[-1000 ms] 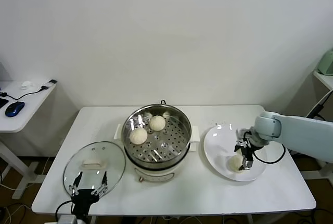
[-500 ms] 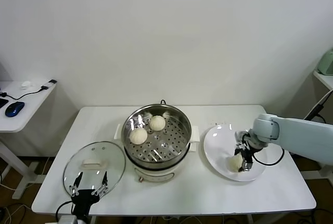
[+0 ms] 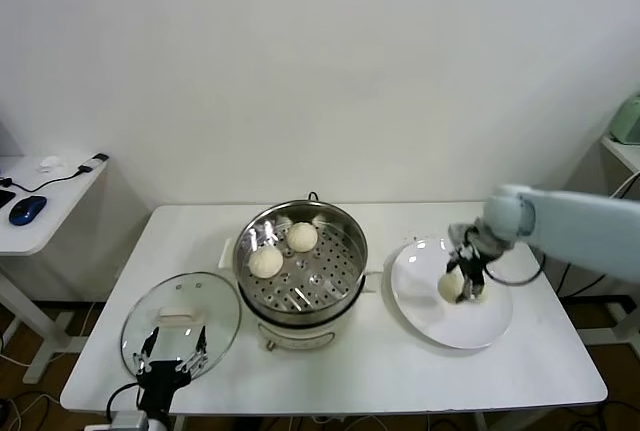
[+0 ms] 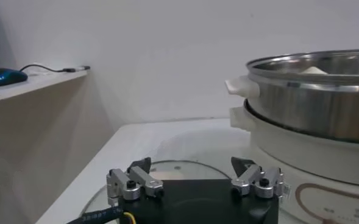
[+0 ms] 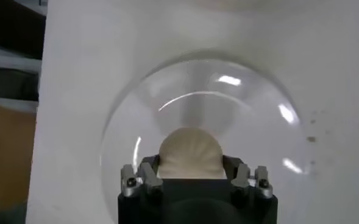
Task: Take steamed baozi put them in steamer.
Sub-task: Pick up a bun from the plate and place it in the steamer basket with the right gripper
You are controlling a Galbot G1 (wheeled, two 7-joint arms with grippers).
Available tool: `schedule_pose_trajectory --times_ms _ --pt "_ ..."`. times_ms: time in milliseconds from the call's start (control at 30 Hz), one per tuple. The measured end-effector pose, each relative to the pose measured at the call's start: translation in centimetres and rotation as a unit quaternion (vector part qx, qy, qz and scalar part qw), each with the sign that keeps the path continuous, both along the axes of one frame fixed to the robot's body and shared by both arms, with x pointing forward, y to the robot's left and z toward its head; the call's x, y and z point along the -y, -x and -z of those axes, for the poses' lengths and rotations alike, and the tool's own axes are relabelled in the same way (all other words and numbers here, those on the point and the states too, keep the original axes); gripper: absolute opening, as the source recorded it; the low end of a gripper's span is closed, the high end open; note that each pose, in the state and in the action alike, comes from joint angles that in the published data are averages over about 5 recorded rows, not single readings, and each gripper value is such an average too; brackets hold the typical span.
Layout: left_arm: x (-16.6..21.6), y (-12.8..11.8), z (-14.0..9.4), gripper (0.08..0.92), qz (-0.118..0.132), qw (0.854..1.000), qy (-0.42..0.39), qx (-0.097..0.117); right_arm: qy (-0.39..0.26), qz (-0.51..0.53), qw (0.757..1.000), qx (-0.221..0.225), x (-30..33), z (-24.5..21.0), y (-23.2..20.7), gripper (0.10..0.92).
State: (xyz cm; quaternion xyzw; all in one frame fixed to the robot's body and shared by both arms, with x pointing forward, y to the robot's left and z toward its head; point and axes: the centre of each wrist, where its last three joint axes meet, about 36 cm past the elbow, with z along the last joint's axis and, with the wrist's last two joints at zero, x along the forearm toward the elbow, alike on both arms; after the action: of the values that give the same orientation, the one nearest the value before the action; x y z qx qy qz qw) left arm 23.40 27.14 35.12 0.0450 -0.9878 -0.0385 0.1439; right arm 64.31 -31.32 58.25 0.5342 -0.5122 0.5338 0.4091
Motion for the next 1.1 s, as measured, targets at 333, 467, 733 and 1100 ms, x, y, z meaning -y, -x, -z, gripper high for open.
schedule_pose_trajectory --times_ms 333,467,733,1100 --pt "0.2 0.0 -0.3 0.823 0.004 1.000 0.000 0.003 -0.032 -0.217 0.974 0.056 -12.6 -13.1 0.0 0.687" --pt "0.2 0.1 -0.3 0.823 0.005 1.000 -0.001 0.003 -0.020 -0.330 0.942 0.060 -18.2 -14.0 2.2 0.687" --pt "0.1 0.1 -0.4 0.823 0.007 1.000 -0.005 0.003 0.013 -0.495 0.867 0.059 -25.6 -10.6 5.5 0.687" --pt "-0.1 0.3 -0.3 0.823 0.005 1.000 -0.007 0.000 0.018 -0.599 0.799 0.051 -31.7 -4.4 6.6 0.687"
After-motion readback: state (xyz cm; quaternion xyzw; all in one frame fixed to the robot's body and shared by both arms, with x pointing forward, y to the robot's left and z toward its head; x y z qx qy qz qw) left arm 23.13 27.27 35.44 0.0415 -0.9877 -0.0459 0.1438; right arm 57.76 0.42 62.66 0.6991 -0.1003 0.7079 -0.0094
